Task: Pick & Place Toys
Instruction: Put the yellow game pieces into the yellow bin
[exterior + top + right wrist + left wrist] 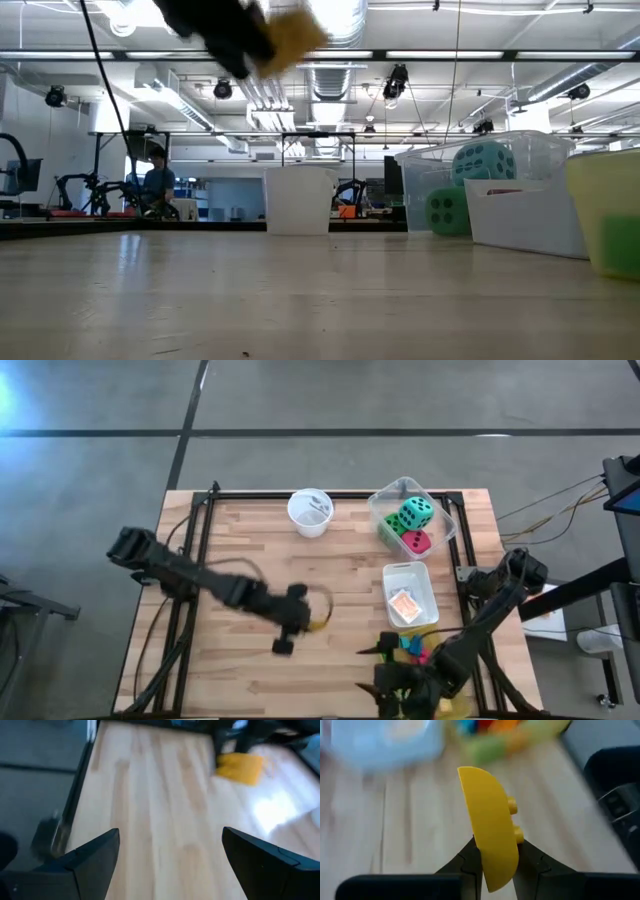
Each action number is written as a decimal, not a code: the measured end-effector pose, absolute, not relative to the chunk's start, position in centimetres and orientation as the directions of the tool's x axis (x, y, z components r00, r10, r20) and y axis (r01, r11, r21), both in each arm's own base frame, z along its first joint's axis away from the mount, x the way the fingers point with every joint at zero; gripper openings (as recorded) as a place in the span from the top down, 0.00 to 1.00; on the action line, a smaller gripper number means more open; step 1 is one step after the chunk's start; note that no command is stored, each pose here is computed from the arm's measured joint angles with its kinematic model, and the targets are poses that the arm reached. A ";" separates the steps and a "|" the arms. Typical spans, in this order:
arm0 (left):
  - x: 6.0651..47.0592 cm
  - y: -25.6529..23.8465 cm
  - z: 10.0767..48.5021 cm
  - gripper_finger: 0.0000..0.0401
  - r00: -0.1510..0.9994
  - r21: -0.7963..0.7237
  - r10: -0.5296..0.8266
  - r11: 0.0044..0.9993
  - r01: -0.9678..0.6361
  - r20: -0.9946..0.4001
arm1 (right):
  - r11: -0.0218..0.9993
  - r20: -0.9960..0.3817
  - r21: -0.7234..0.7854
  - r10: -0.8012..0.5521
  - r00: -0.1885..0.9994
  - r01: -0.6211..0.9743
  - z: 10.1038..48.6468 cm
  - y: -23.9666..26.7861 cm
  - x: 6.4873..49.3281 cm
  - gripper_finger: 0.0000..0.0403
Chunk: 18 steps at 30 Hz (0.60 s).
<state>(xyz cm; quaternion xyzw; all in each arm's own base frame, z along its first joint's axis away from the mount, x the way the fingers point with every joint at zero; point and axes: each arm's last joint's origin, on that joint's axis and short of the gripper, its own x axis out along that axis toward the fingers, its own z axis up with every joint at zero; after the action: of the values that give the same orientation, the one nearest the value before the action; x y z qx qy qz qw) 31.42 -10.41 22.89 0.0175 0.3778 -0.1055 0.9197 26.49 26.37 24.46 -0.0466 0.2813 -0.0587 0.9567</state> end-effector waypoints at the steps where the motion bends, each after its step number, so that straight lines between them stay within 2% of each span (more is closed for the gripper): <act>1: 31.3 -11.7 23.3 0.83 0.729 -0.003 -0.171 0.974 0.226 -0.663 | 0.988 -0.512 -0.124 -0.145 0.847 0.094 24.7 26.3 26.8 0.15; 4: 31.0 -14.5 23.8 0.83 0.808 0.066 -0.150 0.972 0.227 -0.569 | 0.989 -0.460 -0.129 -0.129 0.878 0.077 25.1 26.4 27.7 0.15; 10: 31.6 -17.4 24.0 0.83 0.878 0.039 -0.219 0.965 0.259 -0.426 | 0.969 -0.364 -0.243 -0.136 0.921 0.047 24.4 27.1 29.5 0.15; 14: 32.1 -18.0 23.5 0.83 0.879 0.046 -0.210 0.966 0.254 -0.427 | 0.936 -0.307 -0.325 -0.241 0.921 0.137 24.1 27.2 29.7 0.15; 18: 32.3 -18.5 22.6 0.83 0.869 0.067 -0.222 0.958 0.279 -0.443 | 0.935 -0.271 -0.309 -0.259 0.927 0.171 24.9 27.5 29.2 0.15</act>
<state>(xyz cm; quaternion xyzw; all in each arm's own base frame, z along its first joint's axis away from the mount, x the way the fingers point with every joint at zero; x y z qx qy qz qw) 32.26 -18.54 22.55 0.0647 0.2211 -0.1297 0.9644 29.22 27.45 24.95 -0.1414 0.1558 -0.1108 0.9713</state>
